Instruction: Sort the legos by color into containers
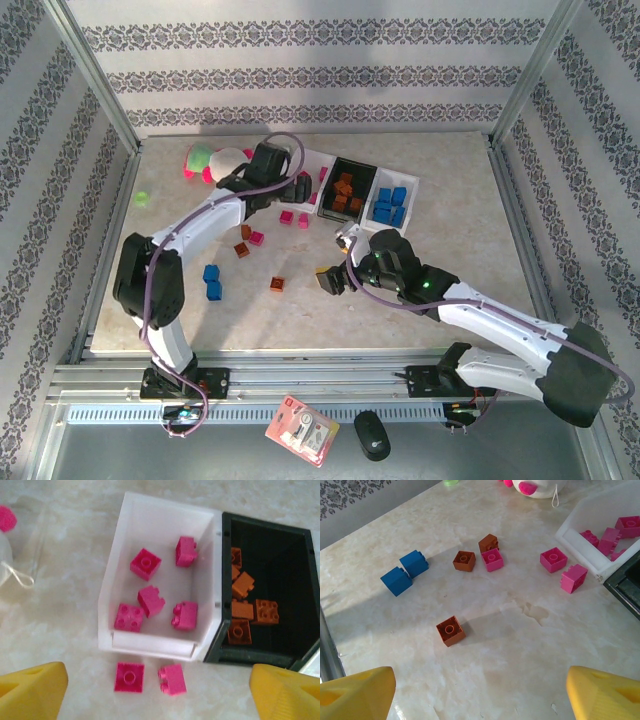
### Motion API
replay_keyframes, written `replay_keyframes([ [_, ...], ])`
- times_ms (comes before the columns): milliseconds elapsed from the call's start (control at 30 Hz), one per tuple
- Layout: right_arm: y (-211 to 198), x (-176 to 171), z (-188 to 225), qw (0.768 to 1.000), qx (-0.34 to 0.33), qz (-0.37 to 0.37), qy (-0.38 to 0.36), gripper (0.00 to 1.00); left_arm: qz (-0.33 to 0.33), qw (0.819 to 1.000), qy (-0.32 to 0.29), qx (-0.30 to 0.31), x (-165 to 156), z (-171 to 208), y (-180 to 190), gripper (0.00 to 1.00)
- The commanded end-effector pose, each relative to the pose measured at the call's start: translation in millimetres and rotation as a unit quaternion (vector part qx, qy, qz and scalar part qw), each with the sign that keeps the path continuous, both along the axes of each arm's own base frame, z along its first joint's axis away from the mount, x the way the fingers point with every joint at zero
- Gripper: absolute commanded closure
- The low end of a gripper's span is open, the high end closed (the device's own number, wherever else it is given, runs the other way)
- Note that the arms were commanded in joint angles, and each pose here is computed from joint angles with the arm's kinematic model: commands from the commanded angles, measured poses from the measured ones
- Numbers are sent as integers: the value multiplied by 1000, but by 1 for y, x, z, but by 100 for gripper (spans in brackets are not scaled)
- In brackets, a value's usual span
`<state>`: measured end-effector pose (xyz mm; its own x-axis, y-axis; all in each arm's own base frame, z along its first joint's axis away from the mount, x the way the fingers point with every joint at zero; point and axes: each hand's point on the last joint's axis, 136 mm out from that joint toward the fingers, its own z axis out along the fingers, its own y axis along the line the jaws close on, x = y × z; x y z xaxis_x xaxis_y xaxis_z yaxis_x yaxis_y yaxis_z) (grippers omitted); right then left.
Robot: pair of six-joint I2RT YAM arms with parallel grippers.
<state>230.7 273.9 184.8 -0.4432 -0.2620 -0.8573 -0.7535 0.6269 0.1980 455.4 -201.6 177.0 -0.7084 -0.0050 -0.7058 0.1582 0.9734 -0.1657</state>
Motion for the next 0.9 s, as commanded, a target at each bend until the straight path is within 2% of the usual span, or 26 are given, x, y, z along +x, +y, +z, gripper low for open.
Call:
replay_keyframes([
  [0,6,0,4,1000,14,10,-1,12,11,1000,5,-17,-15,-18,-11,11],
  [167,11,2,3,1000,17,15,2,12,9,999,27,-22,-23,-44,-26,17],
  [300,14,2,5,1000,19,19,8,12,16,998,50,-22,-19,-64,-35,31],
  [567,15,2,7,1000,21,20,6,12,18,997,78,-4,-9,-98,-44,40],
  [700,15,2,6,1000,20,19,6,12,20,996,85,7,-3,-111,-46,47],
  [867,13,3,5,1000,18,16,6,12,20,995,97,21,2,-124,-48,49],
])
